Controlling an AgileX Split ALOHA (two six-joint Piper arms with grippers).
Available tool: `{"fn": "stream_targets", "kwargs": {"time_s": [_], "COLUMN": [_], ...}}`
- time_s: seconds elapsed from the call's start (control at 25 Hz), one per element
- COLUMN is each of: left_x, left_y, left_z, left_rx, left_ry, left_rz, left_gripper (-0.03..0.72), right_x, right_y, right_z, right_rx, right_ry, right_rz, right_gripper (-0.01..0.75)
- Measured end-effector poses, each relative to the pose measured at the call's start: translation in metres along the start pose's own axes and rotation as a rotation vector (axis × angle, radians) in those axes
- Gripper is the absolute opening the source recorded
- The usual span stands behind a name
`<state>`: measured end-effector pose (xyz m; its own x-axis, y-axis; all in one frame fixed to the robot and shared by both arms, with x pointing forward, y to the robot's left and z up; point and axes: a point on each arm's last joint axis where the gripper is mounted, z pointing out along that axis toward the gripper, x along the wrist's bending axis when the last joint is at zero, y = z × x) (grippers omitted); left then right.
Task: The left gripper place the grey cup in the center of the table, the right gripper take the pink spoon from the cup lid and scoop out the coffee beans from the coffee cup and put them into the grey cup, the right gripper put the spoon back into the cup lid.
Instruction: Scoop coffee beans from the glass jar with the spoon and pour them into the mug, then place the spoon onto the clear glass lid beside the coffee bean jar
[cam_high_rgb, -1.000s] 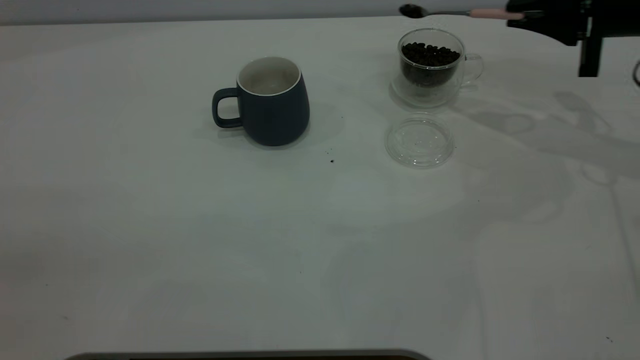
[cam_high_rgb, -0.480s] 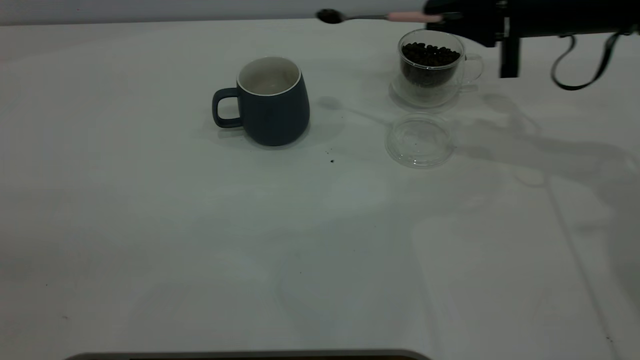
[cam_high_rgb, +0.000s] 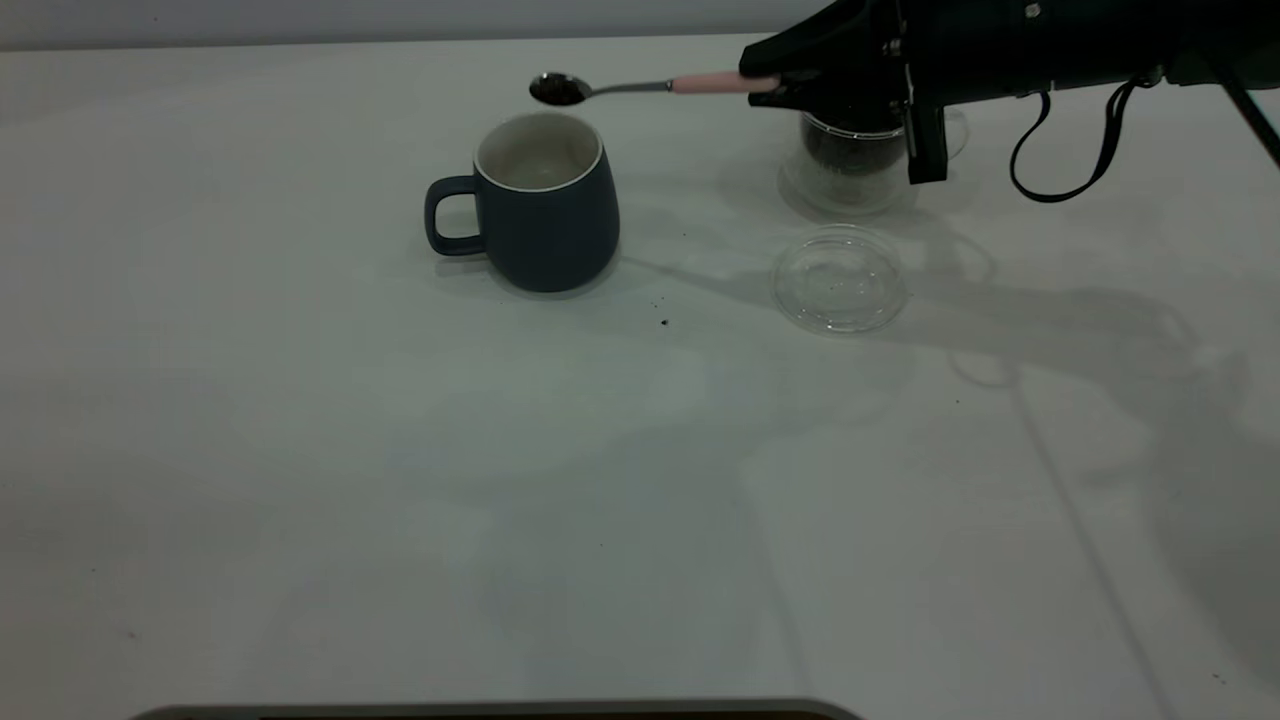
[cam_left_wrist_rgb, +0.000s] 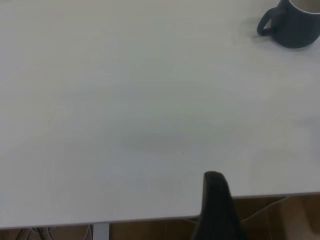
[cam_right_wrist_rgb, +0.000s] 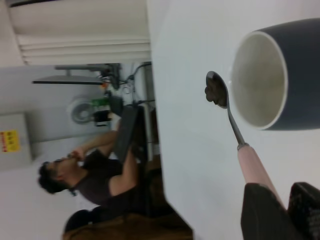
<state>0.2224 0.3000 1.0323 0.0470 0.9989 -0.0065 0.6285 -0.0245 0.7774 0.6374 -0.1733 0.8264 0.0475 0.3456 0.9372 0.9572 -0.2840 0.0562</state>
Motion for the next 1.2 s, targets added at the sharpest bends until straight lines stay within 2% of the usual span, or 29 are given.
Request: {"fn": "stream_targets", "kwargs": {"time_s": [0.2, 0.32, 0.52, 0.68, 0.88, 1.04, 1.2], "left_x": [0.0, 0.0, 0.0, 0.0, 0.0, 0.0, 0.0], "left_y": [0.0, 0.0, 0.0, 0.0, 0.0, 0.0, 0.0], "left_z": [0.0, 0.0, 0.0, 0.0, 0.0, 0.0, 0.0], "left_rx": [0.0, 0.0, 0.0, 0.0, 0.0, 0.0, 0.0], "left_ry": [0.0, 0.0, 0.0, 0.0, 0.0, 0.0, 0.0], "left_rz": [0.0, 0.0, 0.0, 0.0, 0.0, 0.0, 0.0], "left_gripper": [0.565, 0.565, 0.565, 0.565, 0.565, 0.565, 0.565], "right_x": [-0.005, -0.008, -0.007, -0.005, 0.002, 0.018, 0.011], "right_y": [0.0, 0.001, 0.0, -0.001, -0.001, 0.005, 0.003], "right_z": [0.006, 0.008, 0.008, 0.009, 0.005, -0.017, -0.056], "right_rx": [-0.023, -0.036, -0.01, 0.001, -0.005, -0.046, -0.106], "right_ry": [-0.079, -0.136, -0.126, -0.104, -0.05, 0.008, 0.018], "right_rz": [-0.122, -0.262, -0.647, -0.776, -0.737, -0.534, -0.268], "right_gripper": [0.114, 0.114, 0.114, 0.114, 0.114, 0.114, 0.114]}}
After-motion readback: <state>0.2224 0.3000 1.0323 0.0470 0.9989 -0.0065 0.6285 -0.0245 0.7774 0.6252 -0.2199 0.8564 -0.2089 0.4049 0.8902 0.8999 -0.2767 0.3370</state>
